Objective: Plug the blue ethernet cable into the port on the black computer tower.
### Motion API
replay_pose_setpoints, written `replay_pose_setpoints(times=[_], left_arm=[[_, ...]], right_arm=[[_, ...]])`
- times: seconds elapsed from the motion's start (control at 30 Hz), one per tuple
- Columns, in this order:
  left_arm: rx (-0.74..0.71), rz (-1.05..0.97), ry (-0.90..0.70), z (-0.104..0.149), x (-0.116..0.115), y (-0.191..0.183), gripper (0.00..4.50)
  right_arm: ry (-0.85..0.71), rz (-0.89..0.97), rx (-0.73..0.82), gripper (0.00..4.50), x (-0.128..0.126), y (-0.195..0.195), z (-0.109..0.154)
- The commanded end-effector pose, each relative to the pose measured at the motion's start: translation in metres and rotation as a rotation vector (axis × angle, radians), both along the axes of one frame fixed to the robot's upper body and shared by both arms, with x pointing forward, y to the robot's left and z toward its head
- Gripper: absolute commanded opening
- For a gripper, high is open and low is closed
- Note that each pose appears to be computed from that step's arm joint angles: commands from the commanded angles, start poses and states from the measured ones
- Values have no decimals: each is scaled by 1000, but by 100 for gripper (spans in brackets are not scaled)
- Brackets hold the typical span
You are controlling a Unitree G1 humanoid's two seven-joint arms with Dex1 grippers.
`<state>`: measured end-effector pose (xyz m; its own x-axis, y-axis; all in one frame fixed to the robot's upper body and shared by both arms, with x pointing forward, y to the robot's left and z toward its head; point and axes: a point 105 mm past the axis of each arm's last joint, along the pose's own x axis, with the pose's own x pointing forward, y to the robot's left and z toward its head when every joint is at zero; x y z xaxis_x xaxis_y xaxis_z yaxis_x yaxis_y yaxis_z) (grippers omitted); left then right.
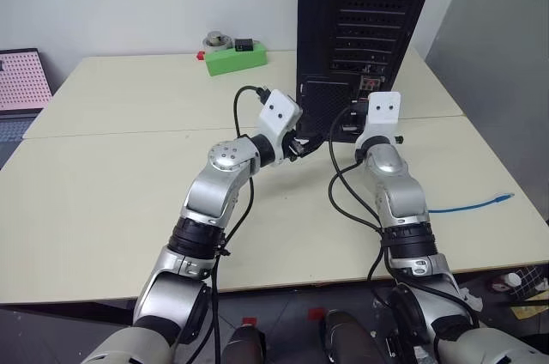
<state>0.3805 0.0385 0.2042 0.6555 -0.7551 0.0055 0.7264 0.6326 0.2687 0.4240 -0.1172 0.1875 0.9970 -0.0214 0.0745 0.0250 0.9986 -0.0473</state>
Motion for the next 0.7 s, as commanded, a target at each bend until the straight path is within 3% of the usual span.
replay_pose_setpoints(times=[0.03,0.17,0.37,0.53,0.7], left_arm=[[-11,7,-68,19,1,4,339],[6,28,-72,17,3,12,339],[50,59,-32,7,2,34,339],[97,89,-15,3,-4,64,339],[82,76,21,6,-14,88,339]], right_arm=[[-64,7,30,124,-8,-7,16],[-67,10,41,220,-19,-11,18],[-97,82,45,340,-58,-14,28],[-126,344,15,444,-95,-14,44],[-93,502,-79,447,-116,-39,50]])
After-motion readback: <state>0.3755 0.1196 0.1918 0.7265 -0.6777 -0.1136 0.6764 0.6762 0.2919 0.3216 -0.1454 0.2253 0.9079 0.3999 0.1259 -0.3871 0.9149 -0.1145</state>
